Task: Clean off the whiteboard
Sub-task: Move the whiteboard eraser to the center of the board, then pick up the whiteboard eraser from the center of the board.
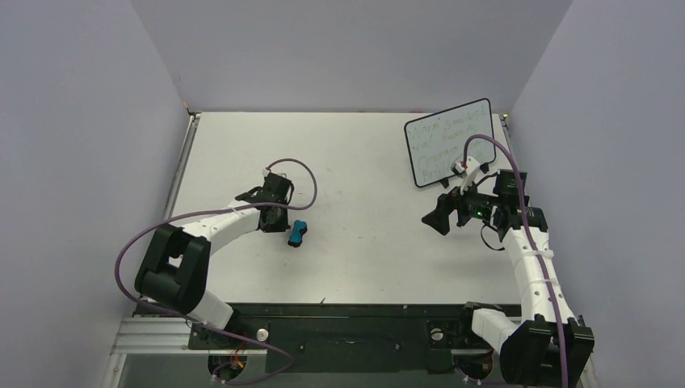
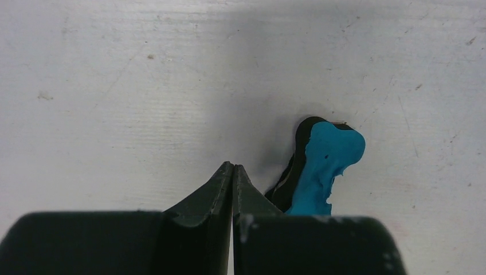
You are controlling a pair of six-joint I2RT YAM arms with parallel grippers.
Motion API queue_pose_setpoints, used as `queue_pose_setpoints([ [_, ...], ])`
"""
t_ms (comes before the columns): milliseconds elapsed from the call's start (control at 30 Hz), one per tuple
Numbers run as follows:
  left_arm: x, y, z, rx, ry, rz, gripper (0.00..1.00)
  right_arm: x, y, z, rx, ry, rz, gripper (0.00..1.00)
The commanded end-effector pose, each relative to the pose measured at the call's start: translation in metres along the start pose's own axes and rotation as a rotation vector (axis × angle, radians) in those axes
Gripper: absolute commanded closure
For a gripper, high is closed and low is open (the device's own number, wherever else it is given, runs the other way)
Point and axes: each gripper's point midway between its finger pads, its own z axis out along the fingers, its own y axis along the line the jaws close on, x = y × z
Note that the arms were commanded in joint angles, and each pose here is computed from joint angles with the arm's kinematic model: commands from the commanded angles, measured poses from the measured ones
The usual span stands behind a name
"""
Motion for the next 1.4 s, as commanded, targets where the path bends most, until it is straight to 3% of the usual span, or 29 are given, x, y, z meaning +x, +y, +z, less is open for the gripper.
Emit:
queue_pose_setpoints([
  [0,-0.005,-0.030,0.006,0.113,-0.003,0.017,1.00,-0.002,0.001,0.003,-0.020,-0.009,-0.033,0.00],
  [100,0.008,-0.047,0.009,0.167,0.029,0.030,1.00,-0.001,0.000,0.003,-0.022,-0.006,-0.029,0.00],
  [300,0.029,-0.122,-0.003,0.447,0.036,-0.032,1.00,0.000,0.001,0.004,-0.027,-0.005,-0.029,0.00],
  [533,0.062,-0.178,-0.002,0.517,0.085,-0.033,1.00,0.005,0.002,0.007,-0.041,0.007,-0.019,0.00],
  [633,0.056,-0.189,-0.004,0.529,0.051,-0.077,1.00,0.010,0.004,0.013,-0.053,0.031,-0.020,0.00],
  [833,0.037,-0.161,-0.046,0.523,-0.073,-0.135,1.00,0.026,0.016,0.040,-0.079,0.168,-0.115,0.01],
  [967,0.035,-0.121,-0.074,0.481,-0.147,-0.146,1.00,0.031,0.043,0.073,-0.134,0.308,-0.328,0.01],
  [1033,0.034,-0.098,-0.085,0.453,-0.191,-0.168,0.93,0.019,0.053,0.089,-0.146,0.343,-0.424,0.01],
  [1133,0.038,-0.064,-0.086,0.396,-0.244,-0.238,0.67,0.020,0.068,0.122,-0.179,0.420,-0.463,0.03],
  [1200,0.033,-0.053,-0.098,0.433,-0.300,-0.301,0.55,0.016,0.074,0.143,-0.147,0.468,-0.482,0.05],
  [1367,0.041,-0.037,-0.105,0.450,-0.334,-0.361,0.46,0.017,0.091,0.179,-0.131,0.537,-0.494,0.10],
])
